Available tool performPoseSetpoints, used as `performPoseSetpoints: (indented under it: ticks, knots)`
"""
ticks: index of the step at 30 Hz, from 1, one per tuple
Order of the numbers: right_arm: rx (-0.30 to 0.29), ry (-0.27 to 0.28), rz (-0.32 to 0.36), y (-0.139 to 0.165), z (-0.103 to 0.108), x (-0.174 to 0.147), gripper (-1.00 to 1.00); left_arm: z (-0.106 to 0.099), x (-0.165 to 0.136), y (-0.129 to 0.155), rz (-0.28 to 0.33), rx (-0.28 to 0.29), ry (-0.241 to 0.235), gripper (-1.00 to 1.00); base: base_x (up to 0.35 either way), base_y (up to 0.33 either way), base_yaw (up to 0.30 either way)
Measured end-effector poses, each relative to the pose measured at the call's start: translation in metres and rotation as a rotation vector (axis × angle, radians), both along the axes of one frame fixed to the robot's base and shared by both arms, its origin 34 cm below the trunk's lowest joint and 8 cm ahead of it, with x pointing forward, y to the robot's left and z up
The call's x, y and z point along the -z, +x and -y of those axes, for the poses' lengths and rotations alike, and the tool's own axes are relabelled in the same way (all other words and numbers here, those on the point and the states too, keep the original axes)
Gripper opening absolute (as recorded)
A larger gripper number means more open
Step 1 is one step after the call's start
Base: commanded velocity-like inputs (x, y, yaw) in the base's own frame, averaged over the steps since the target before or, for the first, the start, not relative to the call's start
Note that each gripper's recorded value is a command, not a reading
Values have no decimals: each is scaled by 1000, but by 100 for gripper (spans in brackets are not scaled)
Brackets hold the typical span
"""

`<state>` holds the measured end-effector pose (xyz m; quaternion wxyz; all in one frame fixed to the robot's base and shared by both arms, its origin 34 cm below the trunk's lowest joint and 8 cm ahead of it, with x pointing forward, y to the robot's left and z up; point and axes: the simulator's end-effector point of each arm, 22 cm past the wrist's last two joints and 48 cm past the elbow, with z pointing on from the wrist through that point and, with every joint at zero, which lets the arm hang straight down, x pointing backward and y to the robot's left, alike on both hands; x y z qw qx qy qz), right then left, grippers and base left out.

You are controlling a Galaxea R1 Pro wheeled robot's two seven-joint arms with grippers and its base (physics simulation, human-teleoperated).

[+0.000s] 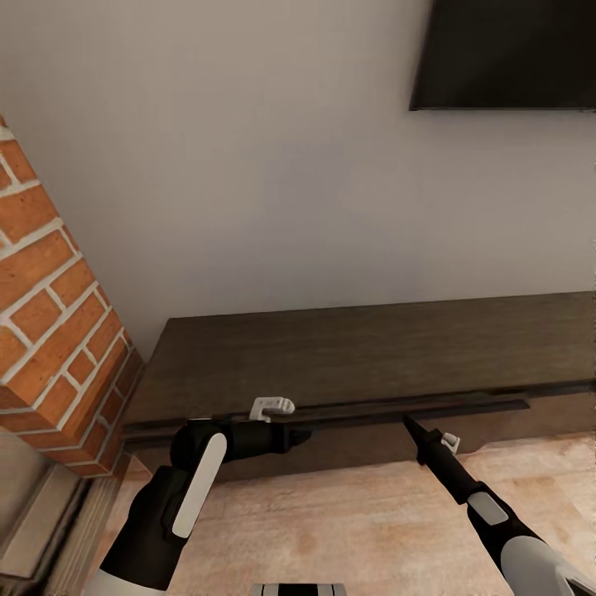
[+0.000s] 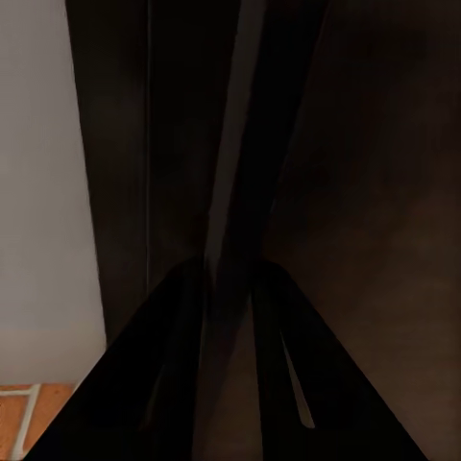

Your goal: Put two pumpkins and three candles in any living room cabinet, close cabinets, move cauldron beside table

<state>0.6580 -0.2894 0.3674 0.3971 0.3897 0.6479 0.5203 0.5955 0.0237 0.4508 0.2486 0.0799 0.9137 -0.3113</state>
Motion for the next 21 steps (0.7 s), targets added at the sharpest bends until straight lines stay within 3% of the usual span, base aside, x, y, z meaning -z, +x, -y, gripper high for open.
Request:
performPoseSetpoints:
  ticks: [21]
  knots:
    - [29, 0, -6, 1, 12, 0, -100, 1, 0, 0, 0, 2, 0, 100, -264, 0, 0]
